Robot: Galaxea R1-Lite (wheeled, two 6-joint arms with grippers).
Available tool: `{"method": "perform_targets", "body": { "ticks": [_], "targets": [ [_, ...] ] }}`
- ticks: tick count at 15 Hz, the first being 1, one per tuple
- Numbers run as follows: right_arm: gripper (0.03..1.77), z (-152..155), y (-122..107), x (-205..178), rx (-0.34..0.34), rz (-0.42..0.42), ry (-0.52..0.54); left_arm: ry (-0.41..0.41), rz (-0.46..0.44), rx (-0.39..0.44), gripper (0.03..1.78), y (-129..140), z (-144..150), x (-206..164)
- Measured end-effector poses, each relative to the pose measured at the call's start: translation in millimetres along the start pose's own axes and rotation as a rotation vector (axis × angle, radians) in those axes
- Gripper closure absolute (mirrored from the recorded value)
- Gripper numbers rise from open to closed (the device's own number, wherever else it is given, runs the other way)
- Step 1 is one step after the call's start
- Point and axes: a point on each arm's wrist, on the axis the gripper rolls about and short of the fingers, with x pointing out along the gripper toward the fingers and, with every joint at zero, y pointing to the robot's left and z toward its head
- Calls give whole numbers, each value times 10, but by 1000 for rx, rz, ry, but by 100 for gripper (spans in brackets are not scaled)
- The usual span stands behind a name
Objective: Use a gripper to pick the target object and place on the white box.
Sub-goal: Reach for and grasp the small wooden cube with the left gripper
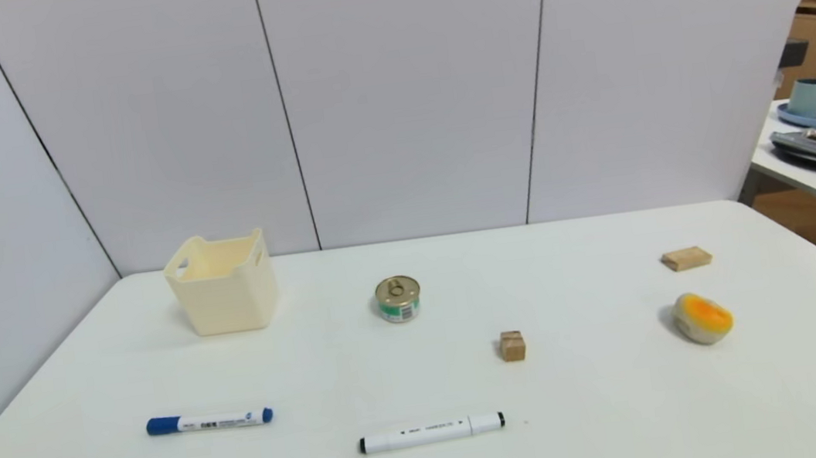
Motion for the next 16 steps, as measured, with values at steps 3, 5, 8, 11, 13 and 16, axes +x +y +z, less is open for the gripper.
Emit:
{"method": "perform_targets", "body": {
  "ticks": [3, 5, 8, 11, 13, 16],
  "targets": [
    [10, -1, 0, 0, 0, 0, 0, 0, 0, 0, 12, 0, 0, 0],
    [10, -1, 0, 0, 0, 0, 0, 0, 0, 0, 12, 0, 0, 0],
    [10, -1, 0, 0, 0, 0, 0, 0, 0, 0, 12, 0, 0, 0],
    [10, -1, 0, 0, 0, 0, 0, 0, 0, -1, 12, 0, 0, 0],
    [10, -1, 0, 0, 1, 0, 0, 0, 0, -2, 12, 0, 0, 0],
    [10, -2, 0, 0, 0, 0, 1, 6, 1, -1, 12, 0, 1, 4]
  ]
}}
